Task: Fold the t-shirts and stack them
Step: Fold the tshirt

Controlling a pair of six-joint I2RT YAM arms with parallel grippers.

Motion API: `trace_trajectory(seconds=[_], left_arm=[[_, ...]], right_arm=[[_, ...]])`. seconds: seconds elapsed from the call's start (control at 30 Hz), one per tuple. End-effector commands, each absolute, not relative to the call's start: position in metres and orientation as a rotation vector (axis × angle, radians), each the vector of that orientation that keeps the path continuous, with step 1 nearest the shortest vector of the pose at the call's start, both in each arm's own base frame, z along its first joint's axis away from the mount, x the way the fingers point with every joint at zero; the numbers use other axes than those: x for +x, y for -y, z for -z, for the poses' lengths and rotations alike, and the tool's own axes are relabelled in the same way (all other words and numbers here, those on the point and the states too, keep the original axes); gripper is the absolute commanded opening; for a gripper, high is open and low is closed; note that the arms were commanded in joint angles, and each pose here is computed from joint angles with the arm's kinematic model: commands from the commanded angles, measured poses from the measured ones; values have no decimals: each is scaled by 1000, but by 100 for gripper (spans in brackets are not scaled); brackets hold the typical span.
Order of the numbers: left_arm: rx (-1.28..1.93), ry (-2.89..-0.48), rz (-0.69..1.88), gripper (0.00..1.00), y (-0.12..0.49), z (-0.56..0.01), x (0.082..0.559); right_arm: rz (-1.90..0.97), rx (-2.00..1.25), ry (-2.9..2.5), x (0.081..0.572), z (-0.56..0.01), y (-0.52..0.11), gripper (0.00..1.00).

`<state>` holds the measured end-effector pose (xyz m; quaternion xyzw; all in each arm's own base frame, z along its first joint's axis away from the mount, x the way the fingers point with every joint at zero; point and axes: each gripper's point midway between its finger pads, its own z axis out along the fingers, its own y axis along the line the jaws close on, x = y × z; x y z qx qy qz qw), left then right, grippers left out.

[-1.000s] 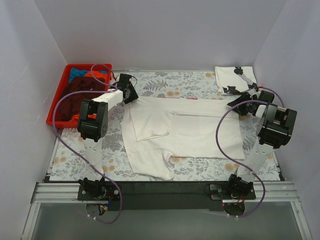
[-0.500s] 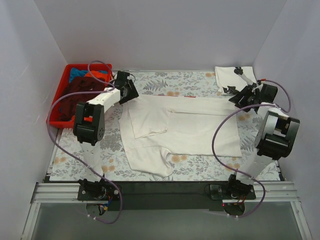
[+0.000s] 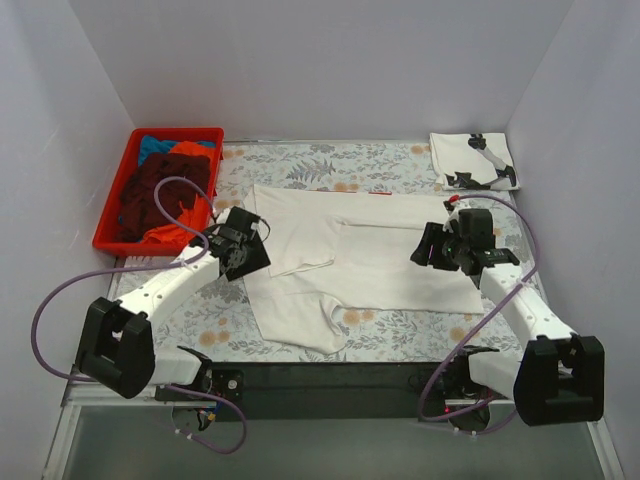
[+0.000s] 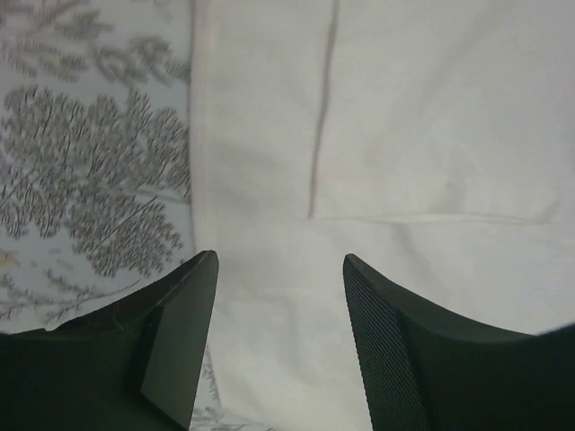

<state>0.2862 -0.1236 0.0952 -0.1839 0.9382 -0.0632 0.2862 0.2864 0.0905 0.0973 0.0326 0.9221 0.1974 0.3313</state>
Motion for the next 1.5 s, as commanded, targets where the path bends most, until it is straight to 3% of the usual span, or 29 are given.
trace_trajectory(seconds=[0.0, 0.3, 0.63, 1.17, 1.3, 1.33, 1.47], left_arm=[[-631, -2593, 50, 55, 103, -66, 242], [-660, -2647, -110, 43, 89, -38, 231], [-623, -2700, -50, 43, 109, -33, 221], [-666, -2721, -238, 39, 87, 1, 199], [-671, -2736, -233, 28, 87, 7, 192], [-673, -2735, -229, 19, 87, 7, 193], [-653, -2742, -221, 0, 87, 6, 191]], right_arm=[[-414, 49, -2440, 260, -91, -79, 61], [-452, 33, -2457, 240, -78, -83, 62], [-449, 6, -2448, 242, -77, -83, 62], [-453, -11, -2468, 236, -68, -83, 62], [-432, -1, -2474, 234, -65, -80, 62], [-425, 2, -2476, 234, -64, -79, 62], [-407, 22, -2467, 234, -68, -76, 63]])
